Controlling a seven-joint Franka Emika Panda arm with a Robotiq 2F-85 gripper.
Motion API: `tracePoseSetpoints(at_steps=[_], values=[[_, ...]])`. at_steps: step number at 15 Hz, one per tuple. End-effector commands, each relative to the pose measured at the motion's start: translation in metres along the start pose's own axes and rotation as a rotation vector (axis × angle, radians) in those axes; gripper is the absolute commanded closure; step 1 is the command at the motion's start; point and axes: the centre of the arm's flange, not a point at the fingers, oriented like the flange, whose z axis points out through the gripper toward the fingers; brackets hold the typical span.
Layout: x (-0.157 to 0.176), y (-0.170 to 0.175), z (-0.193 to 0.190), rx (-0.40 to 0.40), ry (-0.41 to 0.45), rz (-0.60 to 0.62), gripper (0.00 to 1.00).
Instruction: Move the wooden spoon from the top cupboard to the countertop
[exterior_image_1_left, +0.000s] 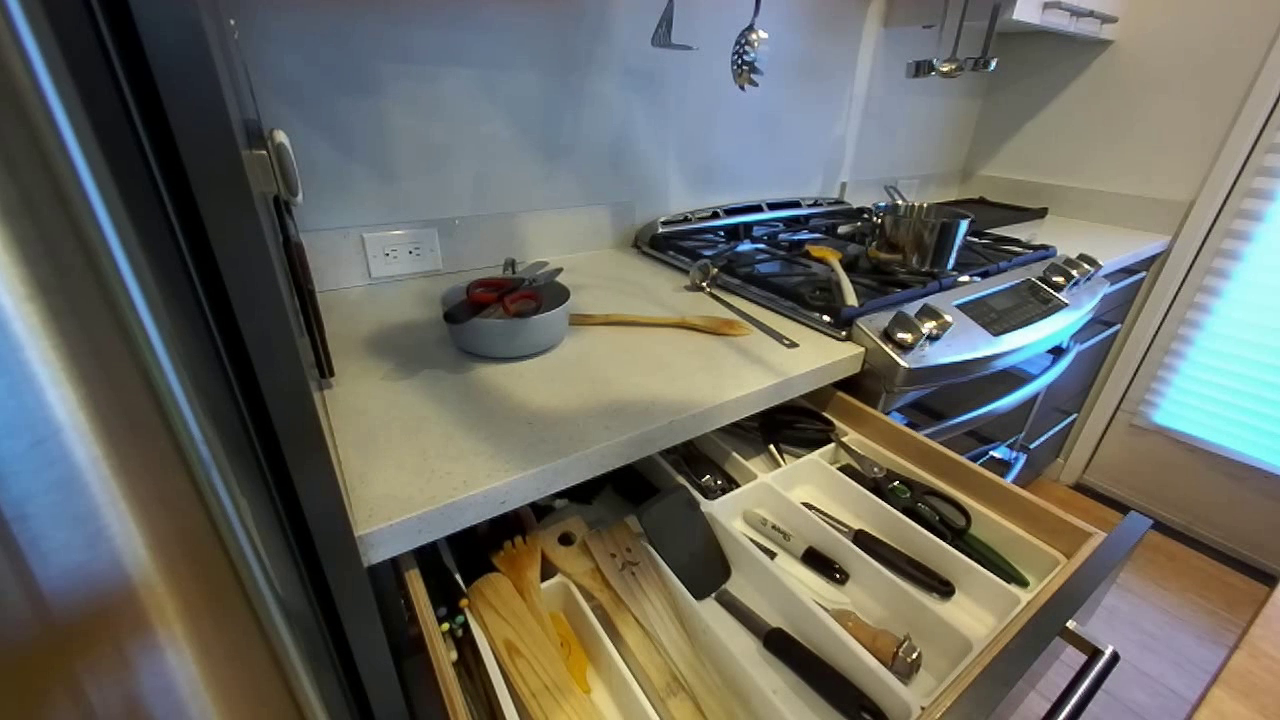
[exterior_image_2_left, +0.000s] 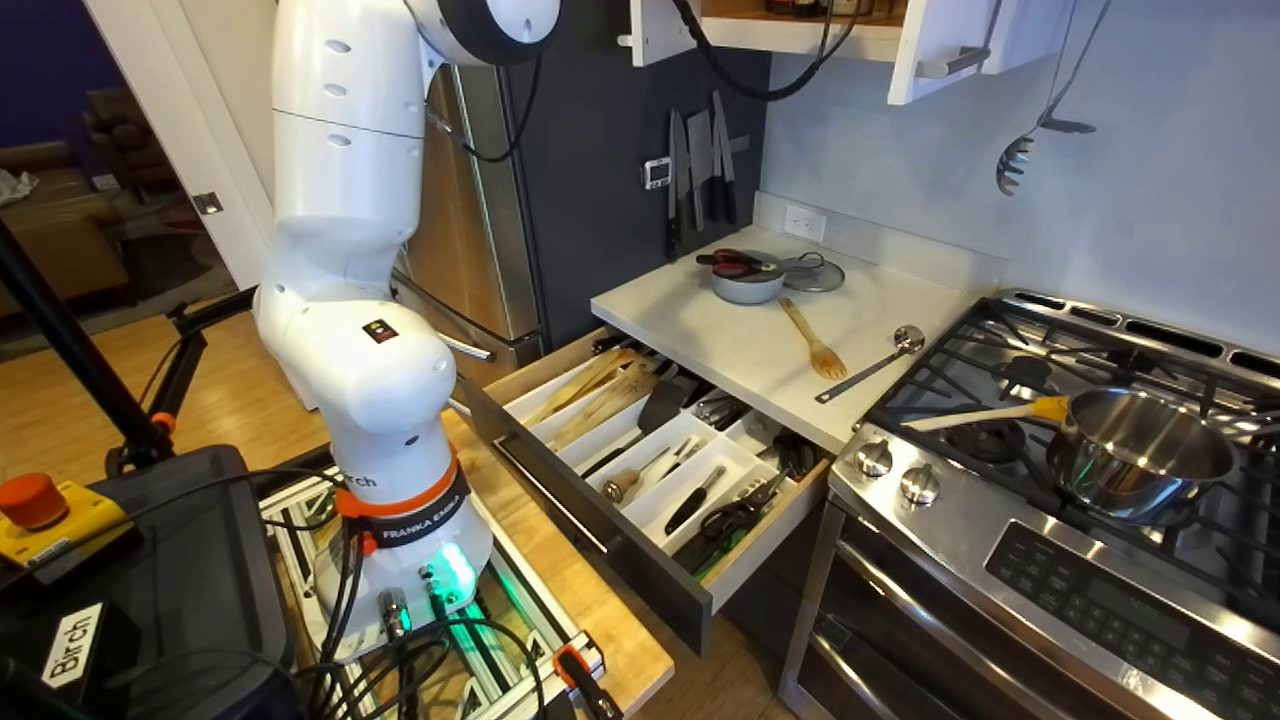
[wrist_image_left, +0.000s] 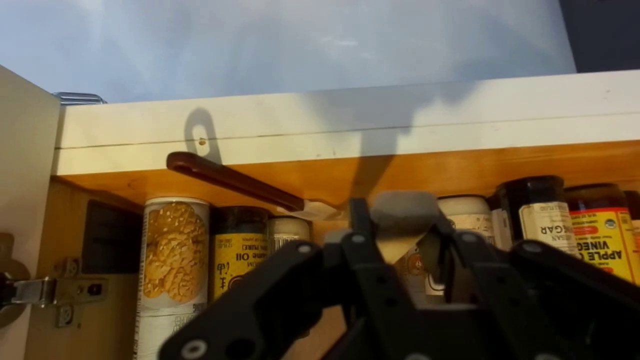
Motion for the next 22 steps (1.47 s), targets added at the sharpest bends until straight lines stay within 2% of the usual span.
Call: tracePoseSetpoints(at_steps=[1, 3, 8, 13, 19, 22], values=[[-0.009, 0.002, -0.025, -0.027, 0.016, 0.031, 0.93], [-0.018, 0.003, -0.045, -0.029, 0.018, 0.057, 0.93], [-0.065, 0.002, -0.100, 0.005, 0.048, 0.020, 0.93], [-0.102, -0.011, -0.134, -0.040, 0.081, 0.054, 0.93], [-0.175, -0.038, -0.172, 0.011, -0.001, 0.043, 0.93], [-0.228, -0.049, -0.184, 0.002, -0.100, 0.088, 0.93]])
